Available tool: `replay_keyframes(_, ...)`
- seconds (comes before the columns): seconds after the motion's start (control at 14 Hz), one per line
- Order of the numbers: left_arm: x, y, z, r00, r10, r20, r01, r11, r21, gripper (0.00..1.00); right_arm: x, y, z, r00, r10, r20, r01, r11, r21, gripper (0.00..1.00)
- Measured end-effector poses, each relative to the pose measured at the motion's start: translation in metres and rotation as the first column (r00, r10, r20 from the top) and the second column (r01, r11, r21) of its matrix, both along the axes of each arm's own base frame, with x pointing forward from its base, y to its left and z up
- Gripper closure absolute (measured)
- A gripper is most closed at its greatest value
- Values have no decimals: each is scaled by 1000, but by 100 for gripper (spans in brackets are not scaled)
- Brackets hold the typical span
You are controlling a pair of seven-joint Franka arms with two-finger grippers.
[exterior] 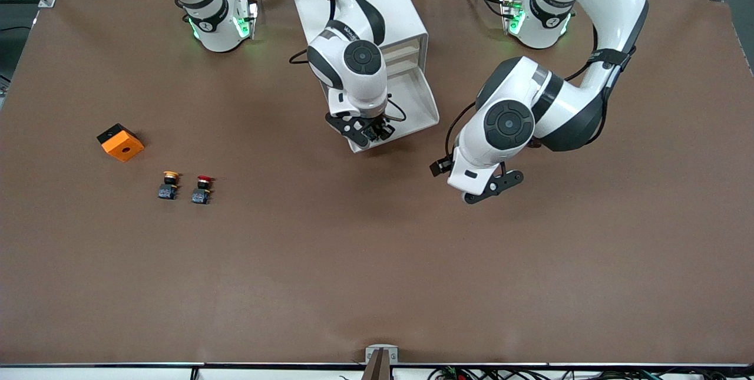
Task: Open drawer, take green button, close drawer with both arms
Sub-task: 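Lift the button out with the right gripper while the left gripper shifts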
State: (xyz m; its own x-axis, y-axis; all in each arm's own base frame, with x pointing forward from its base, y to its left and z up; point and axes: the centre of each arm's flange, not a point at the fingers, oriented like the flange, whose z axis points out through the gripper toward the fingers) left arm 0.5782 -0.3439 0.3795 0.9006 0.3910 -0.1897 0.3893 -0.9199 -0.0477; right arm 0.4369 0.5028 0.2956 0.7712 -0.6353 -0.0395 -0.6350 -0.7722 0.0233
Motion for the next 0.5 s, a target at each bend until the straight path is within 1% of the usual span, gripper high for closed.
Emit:
replay_keyframes(0.14, 1, -2, -4, 1000, 2, 18, -2, 1000, -13, 0, 25, -14, 37, 1000, -13, -9, 13, 1000, -7, 59)
replay_keyframes(0.21, 2, -2, -8, 1000, -2, 28, 2, 1000, -10, 0, 40, -27, 58, 1000, 0, -5, 0, 1000, -1, 59)
replay_keyframes(0.36, 6, -8, -22, 998, -19, 67, 18, 1000, 6, 0, 71, -67, 90, 997, 75, 1, -75, 997, 12, 59)
replay_keyframes(0.5, 7, -25, -44, 993, 1, 116, -2, 1000, 9, 0, 97, -108, 102, 984, 176, 6, -176, 984, 20, 59)
